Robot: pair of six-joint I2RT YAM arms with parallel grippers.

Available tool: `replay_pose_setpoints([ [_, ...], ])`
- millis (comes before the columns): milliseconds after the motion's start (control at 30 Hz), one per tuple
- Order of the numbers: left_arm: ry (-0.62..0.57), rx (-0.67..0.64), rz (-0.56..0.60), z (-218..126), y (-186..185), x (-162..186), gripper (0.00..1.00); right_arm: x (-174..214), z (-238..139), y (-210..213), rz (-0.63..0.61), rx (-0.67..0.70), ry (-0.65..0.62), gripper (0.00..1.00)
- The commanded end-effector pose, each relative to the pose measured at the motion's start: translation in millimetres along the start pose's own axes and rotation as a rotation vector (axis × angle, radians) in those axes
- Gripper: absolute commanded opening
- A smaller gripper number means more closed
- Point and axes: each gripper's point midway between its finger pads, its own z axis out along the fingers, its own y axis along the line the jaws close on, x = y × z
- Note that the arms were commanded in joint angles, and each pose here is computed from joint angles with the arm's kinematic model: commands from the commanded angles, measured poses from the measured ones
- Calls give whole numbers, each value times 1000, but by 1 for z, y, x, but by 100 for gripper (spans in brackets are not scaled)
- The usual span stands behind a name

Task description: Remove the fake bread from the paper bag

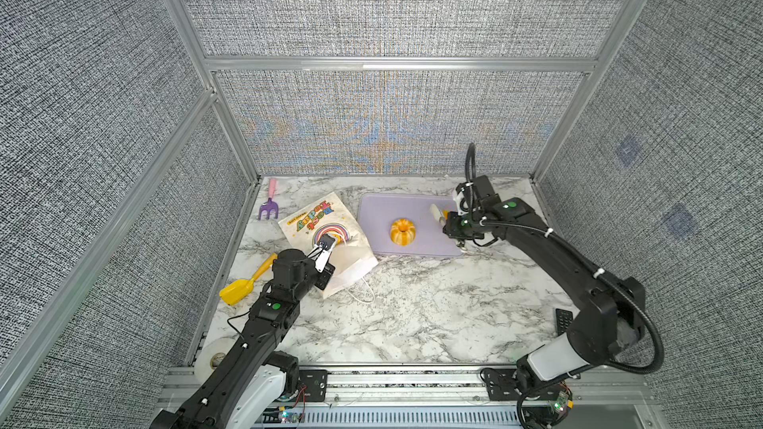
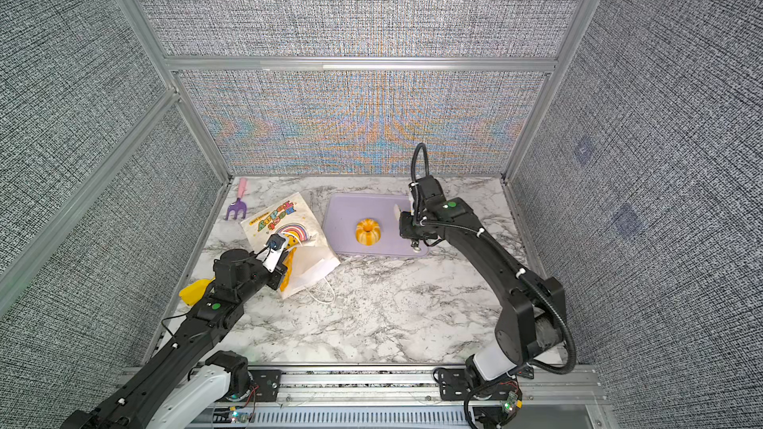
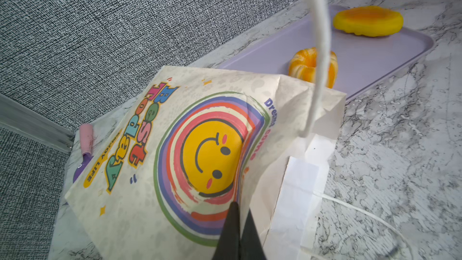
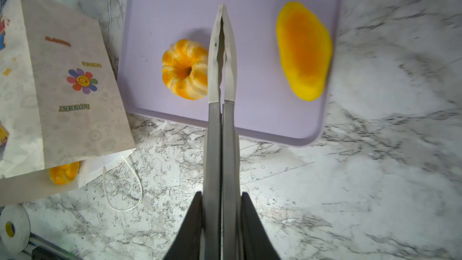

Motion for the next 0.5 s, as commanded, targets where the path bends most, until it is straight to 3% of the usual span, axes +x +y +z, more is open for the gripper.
replay_pose_setpoints([
  [0,-18,18,-8,-2,-2,-7,0,-5,-9,-26,-34,-14,6,1],
  [200,-17,15,-8,-3,-2,-6,0,-9,-1,-75,82,-114,42,20],
  [367,-12,13,-9,-2,-2,-5,0,0,19,-87,162,-250,82,34],
  [467,-7,16,-7,-2,-3,-4,0,5,27,-89,174,-291,101,38],
])
